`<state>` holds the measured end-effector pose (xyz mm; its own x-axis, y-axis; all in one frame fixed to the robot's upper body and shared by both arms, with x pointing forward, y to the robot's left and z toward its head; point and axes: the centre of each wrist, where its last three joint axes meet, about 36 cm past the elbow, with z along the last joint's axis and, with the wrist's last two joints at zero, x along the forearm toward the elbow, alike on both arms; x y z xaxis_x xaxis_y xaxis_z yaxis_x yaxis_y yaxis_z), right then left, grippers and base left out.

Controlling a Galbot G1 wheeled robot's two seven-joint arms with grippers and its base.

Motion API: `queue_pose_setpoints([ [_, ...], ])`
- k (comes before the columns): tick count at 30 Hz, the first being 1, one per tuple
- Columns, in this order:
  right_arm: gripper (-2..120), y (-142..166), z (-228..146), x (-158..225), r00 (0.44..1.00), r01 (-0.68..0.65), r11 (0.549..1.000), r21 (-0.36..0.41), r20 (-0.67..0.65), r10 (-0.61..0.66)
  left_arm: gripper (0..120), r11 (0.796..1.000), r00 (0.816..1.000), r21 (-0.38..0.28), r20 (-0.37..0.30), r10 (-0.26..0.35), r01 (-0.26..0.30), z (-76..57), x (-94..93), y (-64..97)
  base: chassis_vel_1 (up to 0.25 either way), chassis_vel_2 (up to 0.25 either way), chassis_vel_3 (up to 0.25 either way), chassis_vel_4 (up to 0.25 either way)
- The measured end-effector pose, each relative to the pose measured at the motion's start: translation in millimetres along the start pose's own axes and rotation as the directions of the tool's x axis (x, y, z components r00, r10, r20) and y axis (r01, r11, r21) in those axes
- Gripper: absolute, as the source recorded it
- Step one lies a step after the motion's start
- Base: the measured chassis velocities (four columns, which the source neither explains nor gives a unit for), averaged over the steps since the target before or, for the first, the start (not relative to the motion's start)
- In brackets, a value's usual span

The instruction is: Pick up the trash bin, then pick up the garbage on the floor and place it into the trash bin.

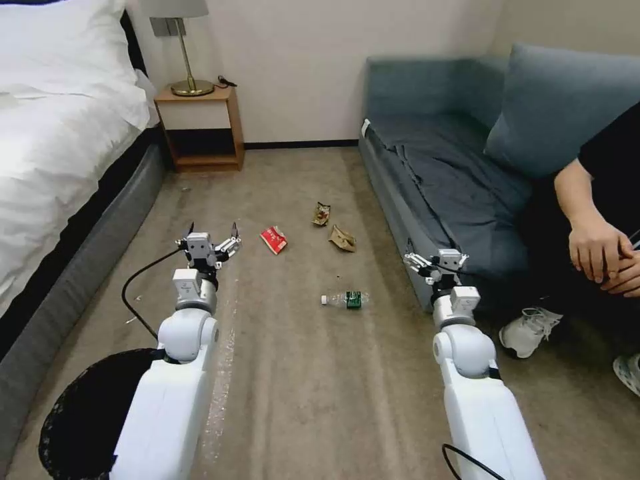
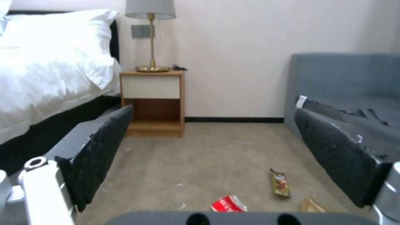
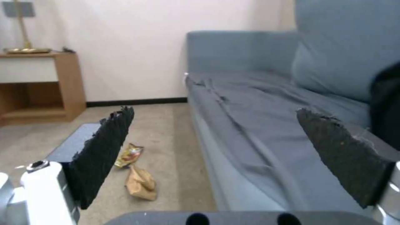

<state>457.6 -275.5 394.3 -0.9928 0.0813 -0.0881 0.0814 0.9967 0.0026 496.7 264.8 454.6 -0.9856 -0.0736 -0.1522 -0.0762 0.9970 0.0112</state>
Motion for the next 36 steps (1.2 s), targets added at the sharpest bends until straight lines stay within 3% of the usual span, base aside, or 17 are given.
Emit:
queue_pose_setpoints([
  [1,100,-13,-10,9,1.000,-0.020,0.999,-0.027,0.002,0.020,100,1.000,1.000,0.016,0.009,-0.007,0.007,-19.6,-4.4,3.6,0.000,0.000,0.000,0.000],
  [2,100,-18,-14,13,1.000,-0.027,0.999,-0.039,0.001,0.027,100,1.000,1.000,0.022,0.014,-0.009,0.008,-29.2,-6.1,4.9,0.000,0.000,0.000,0.000],
  [3,100,-18,-14,13,1.000,-0.027,0.999,-0.039,0.001,0.027,100,1.000,1.000,0.022,0.014,-0.009,0.008,-29.2,-6.1,4.9,0.000,0.000,0.000,0.000],
  [6,100,-30,-26,22,0.999,-0.042,0.997,-0.068,0.000,0.042,100,0.999,1.000,0.036,0.016,-0.011,0.010,-50.5,-8.9,7.5,0.000,0.000,0.000,0.000],
  [8,100,-40,-38,31,0.999,-0.051,0.994,-0.095,-0.003,0.051,100,0.999,1.000,0.047,0.016,-0.008,0.007,-72.0,-10.1,9.3,0.000,0.000,0.000,0.000],
  [9,100,-40,-38,31,0.999,-0.051,0.994,-0.095,-0.003,0.051,100,0.999,1.000,0.047,0.016,-0.008,0.007,-72.0,-10.1,9.3,0.000,0.000,0.000,0.000],
  [11,100,-49,-51,40,0.999,-0.055,0.991,-0.124,-0.007,0.054,100,0.999,1.000,0.053,0.010,-0.003,0.002,-92.4,-9.8,10.4,0.000,0.000,0.000,0.000],
  [12,100,-49,-51,40,0.999,-0.055,0.991,-0.124,-0.007,0.054,100,0.999,1.000,0.053,0.010,-0.003,0.002,-92.4,-9.8,10.4,0.000,0.000,0.000,0.000],
  [14,100,-57,-66,50,0.999,-0.054,0.987,-0.154,-0.015,0.052,100,0.999,1.000,0.054,-0.003,0.005,-0.005,-114.9,-7.8,11.2,0.000,0.000,0.000,0.000],
  [18,100,-61,-78,58,0.999,-0.050,0.983,-0.177,-0.022,0.046,100,0.999,1.000,0.051,-0.017,0.013,-0.012,-131.1,-5.0,11.2,0.000,0.000,0.000,0.000],
  [20,100,-65,-92,67,0.999,-0.039,0.978,-0.203,-0.035,0.033,100,0.999,0.999,0.042,-0.038,0.023,-0.021,-149.2,-0.6,11.0,0.000,0.000,0.000,0.000],
  [21,100,-65,-92,67,0.999,-0.039,0.978,-0.203,-0.035,0.033,100,0.999,0.999,0.042,-0.038,0.023,-0.021,-149.2,-0.6,11.0,0.000,0.000,0.000,0.000],
  [23,100,-67,-105,75,0.999,-0.027,0.974,-0.226,-0.048,0.017,100,0.999,0.998,0.030,-0.060,0.031,-0.030,-164.0,4.4,10.4,0.000,0.000,0.000,0.000],
  [27,100,-67,-123,86,0.997,-0.005,0.966,-0.258,-0.071,-0.013,100,0.999,0.996,0.013,-0.085,0.039,-0.038,-178.6,10.3,9.7,0.000,0.000,0.000,0.000],
  [32,100,-66,-133,91,0.996,0.011,0.963,-0.271,-0.086,-0.036,100,0.999,0.995,0.009,-0.091,0.041,-0.041,-179.9,11.8,10.7,0.000,0.000,0.000,0.000],
  [34,100,-66,-136,91,0.995,0.018,0.962,-0.274,-0.091,-0.044,100,0.999,0.994,-0.001,-0.099,0.038,-0.038,-177.8,13.9,17.3,0.000,0.000,0.000,0.000],
  [36,100,-65,-151,92,0.992,0.052,0.958,-0.283,-0.099,-0.083,100,0.999,0.992,-0.028,-0.120,0.029,-0.032,-170.0,19.9,37.0,0.000,0.000,0.000,0.000],
])
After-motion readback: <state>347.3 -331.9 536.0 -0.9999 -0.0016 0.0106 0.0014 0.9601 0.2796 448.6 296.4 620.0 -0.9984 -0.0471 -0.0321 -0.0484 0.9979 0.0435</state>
